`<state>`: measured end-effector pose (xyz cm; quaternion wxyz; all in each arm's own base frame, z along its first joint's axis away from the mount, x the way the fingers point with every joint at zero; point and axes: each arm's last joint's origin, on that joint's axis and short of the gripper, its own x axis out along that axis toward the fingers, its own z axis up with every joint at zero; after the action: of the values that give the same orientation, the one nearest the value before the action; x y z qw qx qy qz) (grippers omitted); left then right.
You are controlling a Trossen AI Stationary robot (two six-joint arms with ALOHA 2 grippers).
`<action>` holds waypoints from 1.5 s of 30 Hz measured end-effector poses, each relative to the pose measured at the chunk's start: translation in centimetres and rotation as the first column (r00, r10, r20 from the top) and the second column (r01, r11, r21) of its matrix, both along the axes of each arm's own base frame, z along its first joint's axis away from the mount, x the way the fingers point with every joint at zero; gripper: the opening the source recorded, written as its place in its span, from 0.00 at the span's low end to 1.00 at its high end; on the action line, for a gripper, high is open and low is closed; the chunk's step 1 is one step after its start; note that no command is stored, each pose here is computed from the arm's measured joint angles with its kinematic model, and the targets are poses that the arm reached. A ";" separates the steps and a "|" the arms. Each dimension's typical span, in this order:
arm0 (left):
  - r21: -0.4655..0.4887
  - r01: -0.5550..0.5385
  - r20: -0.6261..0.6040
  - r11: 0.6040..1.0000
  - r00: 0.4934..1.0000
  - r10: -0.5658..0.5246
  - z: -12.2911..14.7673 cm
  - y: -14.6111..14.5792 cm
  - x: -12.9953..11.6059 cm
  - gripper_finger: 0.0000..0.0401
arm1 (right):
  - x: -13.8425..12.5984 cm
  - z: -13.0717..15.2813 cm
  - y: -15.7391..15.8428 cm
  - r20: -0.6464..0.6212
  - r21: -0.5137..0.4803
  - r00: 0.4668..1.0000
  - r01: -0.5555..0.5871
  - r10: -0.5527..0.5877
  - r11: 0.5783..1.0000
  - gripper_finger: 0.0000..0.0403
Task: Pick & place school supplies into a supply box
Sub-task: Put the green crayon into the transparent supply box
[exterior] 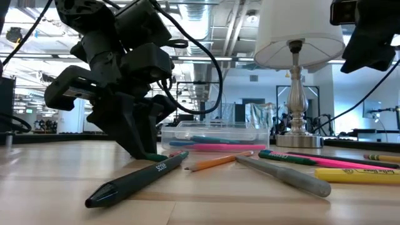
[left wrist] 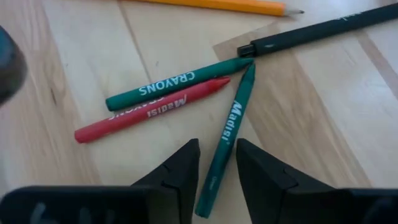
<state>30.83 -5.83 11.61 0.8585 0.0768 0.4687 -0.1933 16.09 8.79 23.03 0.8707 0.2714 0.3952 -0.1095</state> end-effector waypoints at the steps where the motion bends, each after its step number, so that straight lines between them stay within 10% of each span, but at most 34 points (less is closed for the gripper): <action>1: 0.001 -0.006 -0.009 1.000 1.000 0.006 0.0 -0.1 -0.1 0.23 | 0.0 0.0 0.0 0.002 -0.007 1.000 0.002 -0.002 1.000 0.31; 12: -0.027 -0.074 -0.077 0.997 0.994 0.072 -0.2 -1.1 -0.6 0.03 | -0.1 0.0 0.0 0.009 -0.028 1.000 0.013 -0.013 1.000 0.31; 26: -0.080 -0.261 -0.212 0.962 0.948 0.239 -0.5 -2.0 -1.5 0.06 | -0.2 -0.1 0.0 -0.006 -0.037 1.000 0.012 -0.012 0.999 0.31; 45: -0.065 -0.390 0.076 0.919 0.916 0.394 6.8 2.7 0.1 0.05 | -0.3 -0.2 -0.1 -0.012 -0.042 1.000 0.011 -0.011 0.999 0.31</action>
<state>30.92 -3.18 18.43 0.9010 -0.0310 0.4319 -0.0251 15.83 8.71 22.87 0.8731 0.2544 0.3969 -0.1243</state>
